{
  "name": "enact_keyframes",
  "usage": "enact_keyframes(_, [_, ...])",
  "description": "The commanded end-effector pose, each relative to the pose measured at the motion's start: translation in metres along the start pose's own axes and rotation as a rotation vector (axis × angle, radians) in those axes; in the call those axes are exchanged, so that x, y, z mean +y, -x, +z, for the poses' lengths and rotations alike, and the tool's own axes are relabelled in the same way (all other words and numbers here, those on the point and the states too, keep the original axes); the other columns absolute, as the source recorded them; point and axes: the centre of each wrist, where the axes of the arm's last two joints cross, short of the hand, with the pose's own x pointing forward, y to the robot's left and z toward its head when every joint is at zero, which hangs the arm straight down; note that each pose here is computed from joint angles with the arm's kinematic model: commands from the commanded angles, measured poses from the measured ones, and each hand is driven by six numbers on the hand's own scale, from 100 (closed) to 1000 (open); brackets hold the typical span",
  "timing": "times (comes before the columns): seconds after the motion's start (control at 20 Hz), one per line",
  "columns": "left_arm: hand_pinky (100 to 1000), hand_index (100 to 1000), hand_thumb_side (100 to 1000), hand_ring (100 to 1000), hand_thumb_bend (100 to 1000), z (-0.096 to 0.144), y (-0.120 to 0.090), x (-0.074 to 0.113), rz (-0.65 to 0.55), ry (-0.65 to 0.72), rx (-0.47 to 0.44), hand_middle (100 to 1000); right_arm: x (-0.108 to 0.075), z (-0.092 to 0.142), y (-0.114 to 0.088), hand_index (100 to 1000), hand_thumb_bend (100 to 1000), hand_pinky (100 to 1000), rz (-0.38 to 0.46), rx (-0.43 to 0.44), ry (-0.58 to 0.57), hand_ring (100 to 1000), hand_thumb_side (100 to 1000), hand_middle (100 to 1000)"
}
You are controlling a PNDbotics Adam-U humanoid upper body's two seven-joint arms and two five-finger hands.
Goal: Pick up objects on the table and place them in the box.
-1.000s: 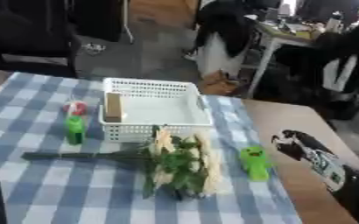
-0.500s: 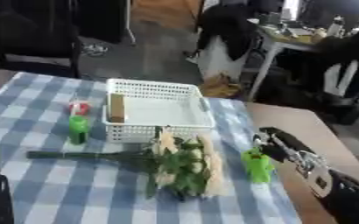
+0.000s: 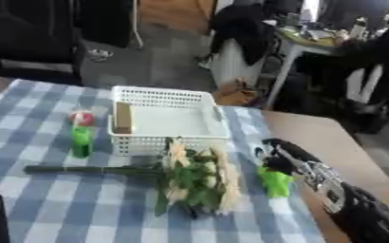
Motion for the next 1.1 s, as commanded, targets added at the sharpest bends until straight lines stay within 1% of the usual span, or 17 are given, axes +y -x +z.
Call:
enact_keyframes(0.05, [825,975,1000,921,100,-0.006,-0.006,-0.002,0.014,-0.004,-0.031,882,-0.013,0.000,0.009,1000,351,797,0.005,0.021,0.005,917,1000,922])
enact_keyframes(0.2, [825,975,1000,920,100,-0.006,-0.006,-0.002,0.018,-0.005,-0.031,882,-0.013,0.001,0.017,1000,329,821,0.058,0.035,0.016,934,1000,927])
enact_keyframes(0.25, [825,975,1000,919,100,-0.006,-0.006,-0.002,0.020,-0.005,-0.031,882,-0.012,0.001,0.019,1000,325,855,0.076,0.034,0.020,948,1000,936])
enact_keyframes(0.3, [825,975,1000,919,100,-0.006,-0.006,-0.002,0.022,-0.005,-0.030,882,-0.012,0.001,0.021,1000,325,855,0.093,0.029,0.025,948,1000,936])
enact_keyframes(0.35, [825,975,1000,919,100,-0.006,-0.006,-0.002,0.024,-0.004,-0.030,881,-0.012,0.001,0.022,1000,329,888,0.110,0.020,0.029,966,1000,950])
enact_keyframes(0.6, [826,974,1000,919,100,-0.007,-0.006,-0.001,0.025,-0.004,-0.030,881,-0.009,0.002,0.026,1000,320,893,0.177,-0.008,0.056,970,1000,948])
enact_keyframes(0.85, [825,974,1000,919,100,-0.007,-0.006,-0.002,0.027,-0.002,-0.029,879,-0.006,0.003,0.029,1000,328,889,0.193,-0.017,0.052,968,1000,943])
enact_keyframes(1.1, [825,974,1000,919,100,-0.007,-0.006,-0.002,0.030,-0.002,-0.029,875,0.000,0.004,0.034,1000,304,888,0.212,-0.001,0.002,975,1000,948])
